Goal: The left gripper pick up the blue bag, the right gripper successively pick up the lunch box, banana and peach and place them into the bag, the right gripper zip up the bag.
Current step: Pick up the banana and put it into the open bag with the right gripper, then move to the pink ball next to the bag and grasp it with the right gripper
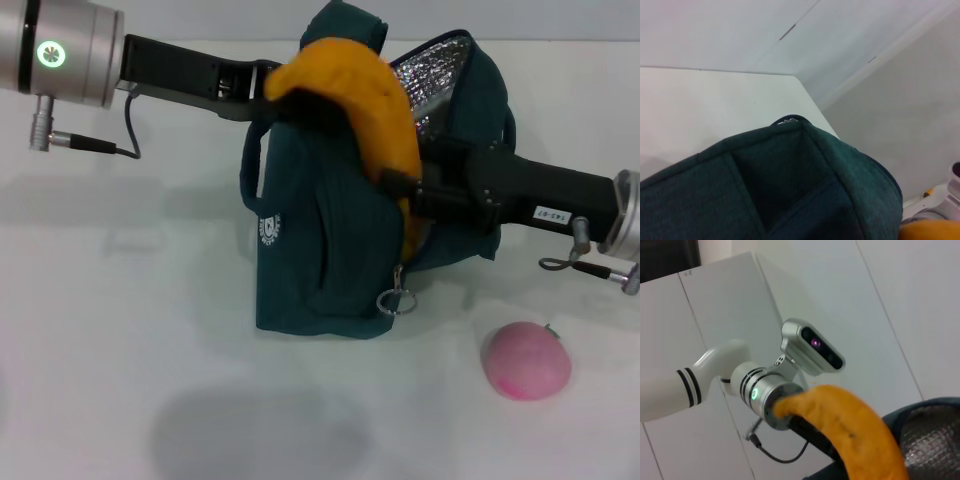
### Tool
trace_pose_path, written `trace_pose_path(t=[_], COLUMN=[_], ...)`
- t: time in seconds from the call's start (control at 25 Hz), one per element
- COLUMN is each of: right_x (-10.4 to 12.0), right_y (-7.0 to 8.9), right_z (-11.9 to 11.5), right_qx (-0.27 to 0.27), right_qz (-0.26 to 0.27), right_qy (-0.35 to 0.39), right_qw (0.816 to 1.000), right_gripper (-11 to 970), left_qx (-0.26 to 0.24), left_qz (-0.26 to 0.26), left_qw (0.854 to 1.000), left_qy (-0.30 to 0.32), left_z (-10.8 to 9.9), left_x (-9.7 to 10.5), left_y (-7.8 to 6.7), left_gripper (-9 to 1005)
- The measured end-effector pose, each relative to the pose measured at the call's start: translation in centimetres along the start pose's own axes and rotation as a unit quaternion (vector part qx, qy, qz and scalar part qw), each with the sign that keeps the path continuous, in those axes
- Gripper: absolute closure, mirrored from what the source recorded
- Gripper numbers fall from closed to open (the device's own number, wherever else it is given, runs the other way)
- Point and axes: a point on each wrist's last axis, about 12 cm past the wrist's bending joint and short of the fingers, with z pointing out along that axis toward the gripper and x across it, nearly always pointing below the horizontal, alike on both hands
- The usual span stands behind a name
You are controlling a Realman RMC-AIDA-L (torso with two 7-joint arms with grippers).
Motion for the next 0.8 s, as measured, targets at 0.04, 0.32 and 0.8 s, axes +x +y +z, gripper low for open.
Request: trace_pose_path(t=[0.04, 0.32, 0.8], right_x=[-0.04, -0.37, -0.72], right_y=[0.00, -0.03, 0.01], right_z=[-0.13, -0.38, -0.69], right_qx=[0.001, 0.001, 0.001], right_qz=[0.000, 0.006, 0.004], right_qy=[-0.001, -0.008, -0.019], right_qw=[1.000, 1.000, 1.000], right_gripper=[339, 310, 315], left_qx=[0.000, -0.001, 0.001], left_qz=[-0.001, -0.003, -0.005], left_qw=[1.000, 1.000, 1.000], left_qy=[0.000, -0.001, -0.002], left_z=[-0.02, -0.09, -0.08], left_x=[0.04, 0.12, -0.08], left_y=[0.03, 0.09, -0.04], left_gripper=[952, 952, 952])
